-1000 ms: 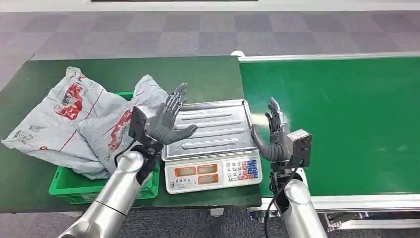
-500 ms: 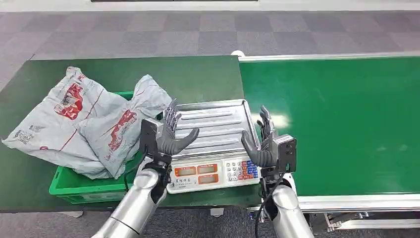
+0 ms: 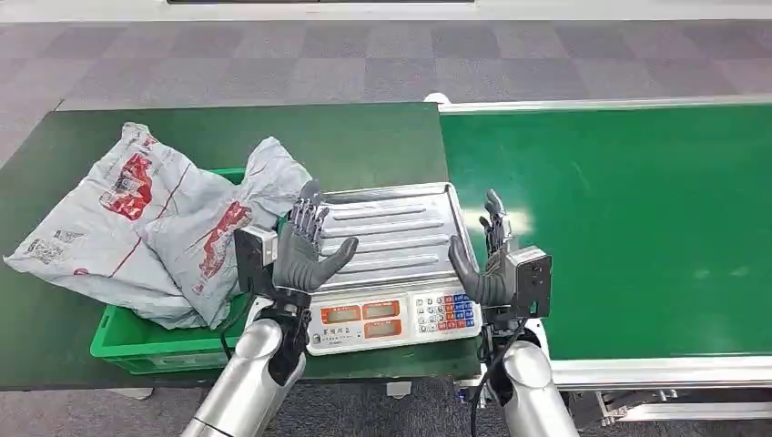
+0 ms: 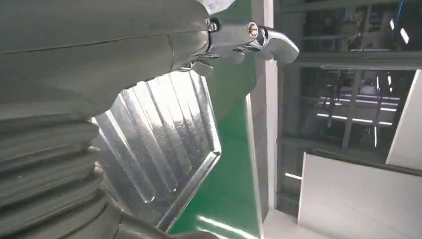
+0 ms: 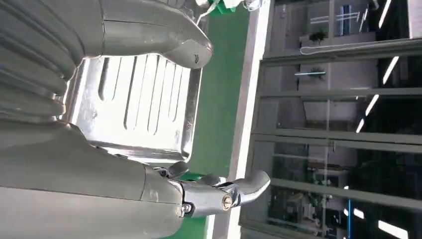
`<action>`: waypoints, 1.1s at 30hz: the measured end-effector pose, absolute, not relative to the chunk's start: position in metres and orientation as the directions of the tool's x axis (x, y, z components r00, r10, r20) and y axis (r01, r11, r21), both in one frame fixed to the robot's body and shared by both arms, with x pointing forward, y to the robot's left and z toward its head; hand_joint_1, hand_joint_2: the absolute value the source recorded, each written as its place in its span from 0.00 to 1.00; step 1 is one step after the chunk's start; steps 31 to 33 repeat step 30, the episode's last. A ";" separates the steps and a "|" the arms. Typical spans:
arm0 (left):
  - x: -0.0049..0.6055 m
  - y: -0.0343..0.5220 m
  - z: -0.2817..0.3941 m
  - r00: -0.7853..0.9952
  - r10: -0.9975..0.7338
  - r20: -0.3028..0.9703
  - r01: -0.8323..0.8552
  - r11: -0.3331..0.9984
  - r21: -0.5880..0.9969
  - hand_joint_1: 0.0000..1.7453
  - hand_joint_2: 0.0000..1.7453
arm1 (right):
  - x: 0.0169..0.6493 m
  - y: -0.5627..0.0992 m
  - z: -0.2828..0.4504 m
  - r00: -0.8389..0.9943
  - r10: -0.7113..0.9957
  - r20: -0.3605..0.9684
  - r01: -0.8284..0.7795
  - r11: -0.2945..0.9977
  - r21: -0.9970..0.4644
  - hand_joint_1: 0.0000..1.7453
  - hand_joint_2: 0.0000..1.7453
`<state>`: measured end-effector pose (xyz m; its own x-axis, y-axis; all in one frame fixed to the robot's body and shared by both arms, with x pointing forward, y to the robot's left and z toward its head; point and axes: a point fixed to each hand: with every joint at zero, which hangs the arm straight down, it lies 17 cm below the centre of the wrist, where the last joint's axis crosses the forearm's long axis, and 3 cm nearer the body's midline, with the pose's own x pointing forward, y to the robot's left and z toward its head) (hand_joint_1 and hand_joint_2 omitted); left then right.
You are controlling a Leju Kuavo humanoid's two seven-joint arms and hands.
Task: Moved the parcel from conveyor to table for the left to box.
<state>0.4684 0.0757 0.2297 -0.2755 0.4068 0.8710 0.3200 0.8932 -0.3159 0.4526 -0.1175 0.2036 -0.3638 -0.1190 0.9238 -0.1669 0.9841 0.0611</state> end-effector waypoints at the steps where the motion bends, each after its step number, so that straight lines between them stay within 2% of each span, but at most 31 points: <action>1: 0.469 0.076 0.230 -0.277 0.404 0.872 0.315 0.895 -0.315 0.00 1.00 | 0.453 -0.117 0.204 -0.364 -0.121 0.924 -0.168 0.984 0.063 0.00 1.00; 33: 0.473 0.066 0.205 -0.242 0.333 0.911 0.294 0.920 -0.258 0.00 1.00 | 0.446 -0.110 0.186 -0.313 -0.158 0.936 -0.182 0.978 0.105 0.00 1.00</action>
